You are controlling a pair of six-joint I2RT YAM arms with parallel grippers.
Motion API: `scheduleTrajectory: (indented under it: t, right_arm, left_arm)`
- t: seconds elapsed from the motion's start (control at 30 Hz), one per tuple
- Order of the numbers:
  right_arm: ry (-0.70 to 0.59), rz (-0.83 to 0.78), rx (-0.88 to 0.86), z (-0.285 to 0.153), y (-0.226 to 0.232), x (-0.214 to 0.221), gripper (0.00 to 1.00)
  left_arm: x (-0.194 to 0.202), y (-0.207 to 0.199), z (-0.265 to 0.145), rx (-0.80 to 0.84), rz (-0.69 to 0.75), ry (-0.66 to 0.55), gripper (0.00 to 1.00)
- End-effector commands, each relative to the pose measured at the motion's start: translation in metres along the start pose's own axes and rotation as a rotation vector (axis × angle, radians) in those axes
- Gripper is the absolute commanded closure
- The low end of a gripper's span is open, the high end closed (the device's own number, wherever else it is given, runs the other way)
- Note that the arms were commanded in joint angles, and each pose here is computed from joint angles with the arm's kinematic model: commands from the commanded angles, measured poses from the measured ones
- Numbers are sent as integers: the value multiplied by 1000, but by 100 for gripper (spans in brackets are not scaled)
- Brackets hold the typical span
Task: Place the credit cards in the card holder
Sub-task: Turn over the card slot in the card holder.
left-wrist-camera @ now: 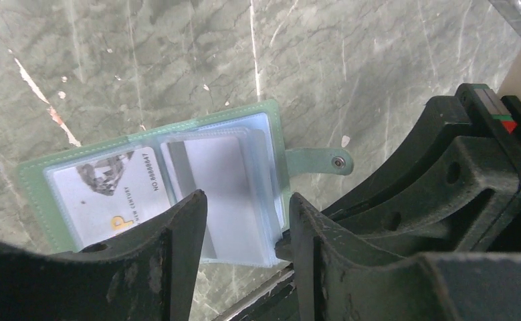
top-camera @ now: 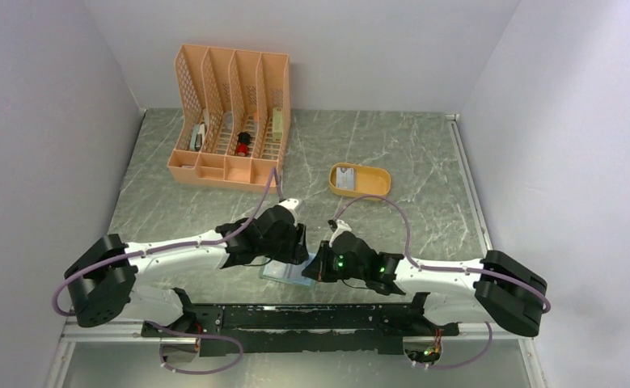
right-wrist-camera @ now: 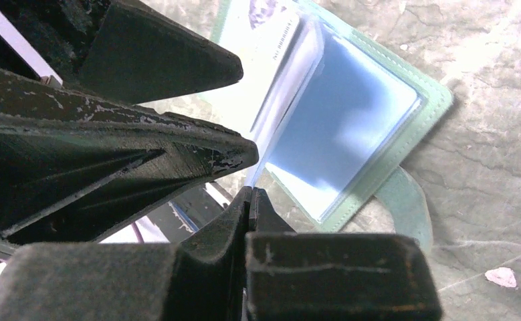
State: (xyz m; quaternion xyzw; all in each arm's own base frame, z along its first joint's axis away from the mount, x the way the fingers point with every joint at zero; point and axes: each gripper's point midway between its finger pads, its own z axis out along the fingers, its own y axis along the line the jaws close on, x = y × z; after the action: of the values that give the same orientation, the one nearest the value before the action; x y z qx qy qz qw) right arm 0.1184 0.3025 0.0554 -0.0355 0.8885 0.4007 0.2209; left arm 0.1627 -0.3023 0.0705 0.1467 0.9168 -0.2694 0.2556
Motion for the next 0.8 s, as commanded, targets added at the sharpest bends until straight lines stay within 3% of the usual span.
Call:
scheduleTrajectory:
  t: [0.0,0.47,0.77]
  right_arm:
    - [-46,-20,-50,-6,9,-9,100]
    - [-59,-73,-164,-7,35,-16,100]
    - [-63,-75,-136,-11,27,-15,100]
  left_arm:
    - [-19,0,-14,-23,8,-66,46]
    - [-2,15,-14,-40,-44,-64,44]
    - [5,19,-5,-52,-30,-33,51]
